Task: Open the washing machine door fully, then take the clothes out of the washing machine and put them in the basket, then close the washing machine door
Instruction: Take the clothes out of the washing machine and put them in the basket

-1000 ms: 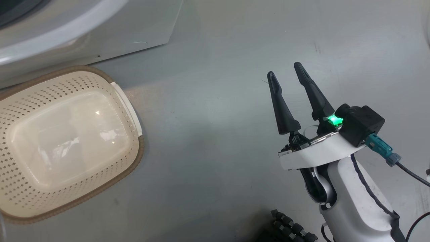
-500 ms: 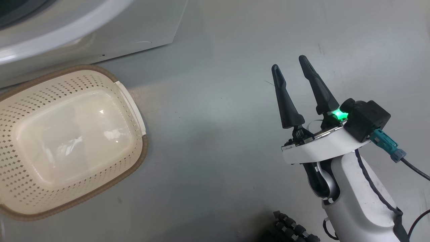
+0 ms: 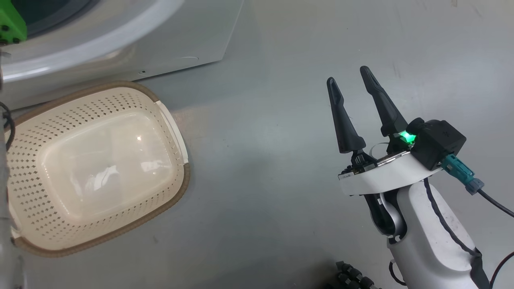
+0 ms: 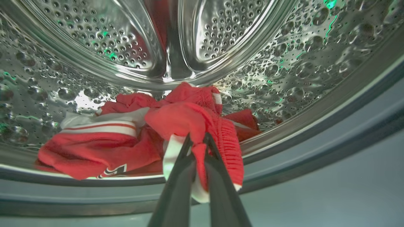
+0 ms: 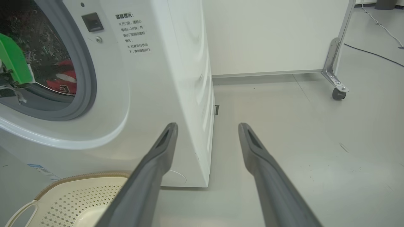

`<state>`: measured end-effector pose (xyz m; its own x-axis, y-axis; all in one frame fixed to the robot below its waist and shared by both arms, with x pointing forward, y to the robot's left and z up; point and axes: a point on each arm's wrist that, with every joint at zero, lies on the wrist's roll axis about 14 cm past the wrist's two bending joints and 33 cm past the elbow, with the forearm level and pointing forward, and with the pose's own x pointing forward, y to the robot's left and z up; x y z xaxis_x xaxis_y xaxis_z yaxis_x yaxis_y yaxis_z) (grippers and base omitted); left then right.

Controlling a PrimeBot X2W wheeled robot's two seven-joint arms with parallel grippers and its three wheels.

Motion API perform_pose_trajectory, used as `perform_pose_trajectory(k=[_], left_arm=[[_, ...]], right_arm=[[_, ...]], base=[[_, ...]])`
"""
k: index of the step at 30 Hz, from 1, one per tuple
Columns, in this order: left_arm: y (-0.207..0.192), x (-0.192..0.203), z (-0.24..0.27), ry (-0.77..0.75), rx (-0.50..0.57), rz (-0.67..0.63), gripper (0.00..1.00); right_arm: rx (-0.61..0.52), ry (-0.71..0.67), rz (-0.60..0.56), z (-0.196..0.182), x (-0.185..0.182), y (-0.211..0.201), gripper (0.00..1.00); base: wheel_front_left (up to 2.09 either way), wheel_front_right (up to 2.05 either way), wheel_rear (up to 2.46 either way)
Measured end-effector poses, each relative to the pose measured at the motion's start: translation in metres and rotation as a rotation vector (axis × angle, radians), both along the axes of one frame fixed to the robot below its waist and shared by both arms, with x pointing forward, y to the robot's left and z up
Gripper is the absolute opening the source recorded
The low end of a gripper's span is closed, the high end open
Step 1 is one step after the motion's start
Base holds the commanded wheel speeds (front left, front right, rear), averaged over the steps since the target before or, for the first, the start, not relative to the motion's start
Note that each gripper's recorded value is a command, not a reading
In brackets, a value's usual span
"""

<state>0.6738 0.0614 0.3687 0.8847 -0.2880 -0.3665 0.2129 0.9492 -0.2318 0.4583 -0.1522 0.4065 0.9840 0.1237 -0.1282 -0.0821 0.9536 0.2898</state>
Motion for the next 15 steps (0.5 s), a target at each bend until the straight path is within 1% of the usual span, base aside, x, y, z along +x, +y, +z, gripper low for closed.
perform_pose_trajectory(k=[5, 11, 15], left_arm=[[-0.001, -0.009, 0.014, -0.081, -0.013, 0.007, 0.0], [-0.003, -0.039, 0.003, -0.081, -0.013, 0.007, 0.0], [-0.001, -0.053, 0.009, -0.113, -0.01, 0.017, 0.0]], right_arm=[[-0.006, -0.018, 0.007, 0.006, 0.002, 0.002, 1.0], [-0.018, -0.039, 0.019, 0.013, 0.002, 0.005, 1.0], [-0.026, -0.045, 0.021, 0.015, 0.001, 0.006, 1.0]], base=[[0.0, 0.0, 0.0], [0.0, 0.0, 0.0], [0.0, 0.0, 0.0]])
